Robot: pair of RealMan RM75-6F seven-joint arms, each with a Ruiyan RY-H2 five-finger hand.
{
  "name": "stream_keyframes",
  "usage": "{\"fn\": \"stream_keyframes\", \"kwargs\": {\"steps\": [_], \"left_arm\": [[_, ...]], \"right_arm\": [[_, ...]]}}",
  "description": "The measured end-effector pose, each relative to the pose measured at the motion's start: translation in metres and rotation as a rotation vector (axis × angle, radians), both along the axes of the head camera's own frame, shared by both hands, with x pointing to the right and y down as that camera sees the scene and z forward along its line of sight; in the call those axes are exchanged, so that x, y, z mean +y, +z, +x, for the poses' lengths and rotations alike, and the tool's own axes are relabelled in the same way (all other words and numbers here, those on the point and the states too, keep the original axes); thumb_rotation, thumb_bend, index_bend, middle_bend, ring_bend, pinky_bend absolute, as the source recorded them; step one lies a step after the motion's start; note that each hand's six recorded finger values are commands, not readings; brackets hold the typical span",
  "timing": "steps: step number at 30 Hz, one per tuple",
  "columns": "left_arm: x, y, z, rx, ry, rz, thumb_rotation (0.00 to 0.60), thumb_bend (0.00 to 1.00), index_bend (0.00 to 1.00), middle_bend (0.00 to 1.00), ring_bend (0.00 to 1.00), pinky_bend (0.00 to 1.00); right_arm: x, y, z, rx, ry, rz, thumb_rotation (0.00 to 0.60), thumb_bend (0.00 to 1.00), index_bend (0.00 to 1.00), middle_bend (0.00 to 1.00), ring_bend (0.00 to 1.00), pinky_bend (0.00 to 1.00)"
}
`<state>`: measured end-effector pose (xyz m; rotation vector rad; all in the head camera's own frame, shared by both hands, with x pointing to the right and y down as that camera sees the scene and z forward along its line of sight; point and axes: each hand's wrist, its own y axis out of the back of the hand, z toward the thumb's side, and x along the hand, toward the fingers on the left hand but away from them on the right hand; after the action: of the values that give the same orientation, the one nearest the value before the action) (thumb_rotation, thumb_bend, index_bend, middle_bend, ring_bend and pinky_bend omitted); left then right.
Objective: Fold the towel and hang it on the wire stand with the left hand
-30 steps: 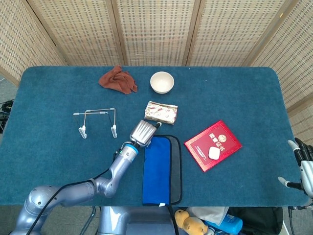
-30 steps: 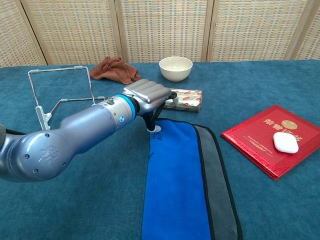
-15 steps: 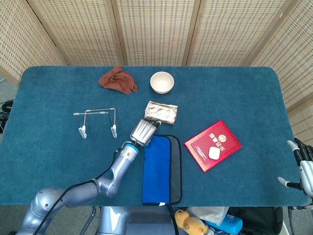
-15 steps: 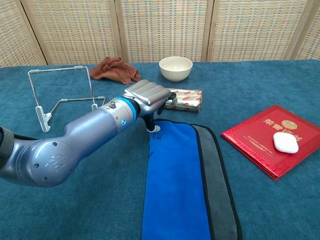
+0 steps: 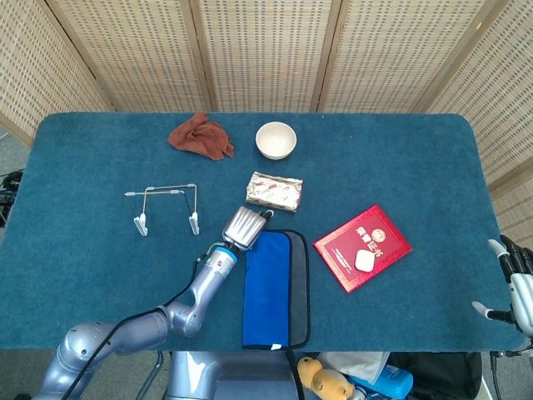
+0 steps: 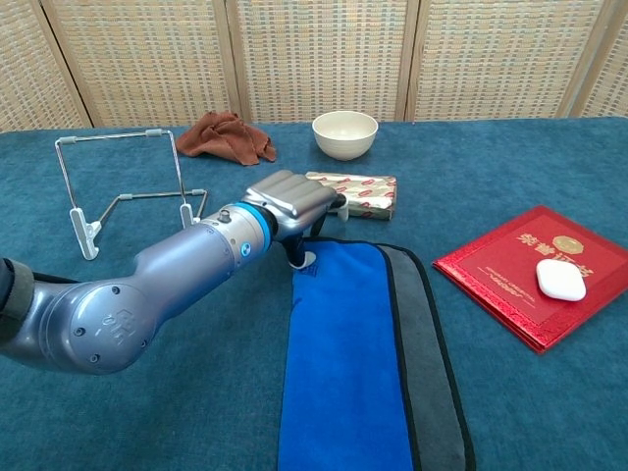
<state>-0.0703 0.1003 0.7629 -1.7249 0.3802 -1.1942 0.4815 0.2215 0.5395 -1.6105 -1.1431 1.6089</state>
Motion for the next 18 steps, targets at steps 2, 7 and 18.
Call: {"fn": "stream_keyframes", "kwargs": {"steps": [2,7,18], "left_arm": [[0.0011,0.0004,0.0005,-0.004,0.005,0.001,0.600,0.29,0.24,0.44,0.71,0.76],[0.0031,0.0022,0.0004,-0.009,0.003,-0.008,0.600,0.29,0.26,0.45,0.71,0.76],[0.0095,0.0032,-0.0002,0.016,-0.013,-0.062,0.600,0.30,0.50,0.65,0.75,0.78]], "right_arm": [[0.0000,-0.0001,0.0004,-0.001,0.002,0.000,0.600,0.00,0.00,0.00,0.00,0.00],[-0.0001,-0.0008,0.0006,-0.004,0.002,0.001,0.600,0.00,0.00,0.00,0.00,0.00],[0.0003,-0.0014,-0.0001,-0.008,0.001,0.001,0.600,0.00,0.00,0.00,0.00,0.00]]}}
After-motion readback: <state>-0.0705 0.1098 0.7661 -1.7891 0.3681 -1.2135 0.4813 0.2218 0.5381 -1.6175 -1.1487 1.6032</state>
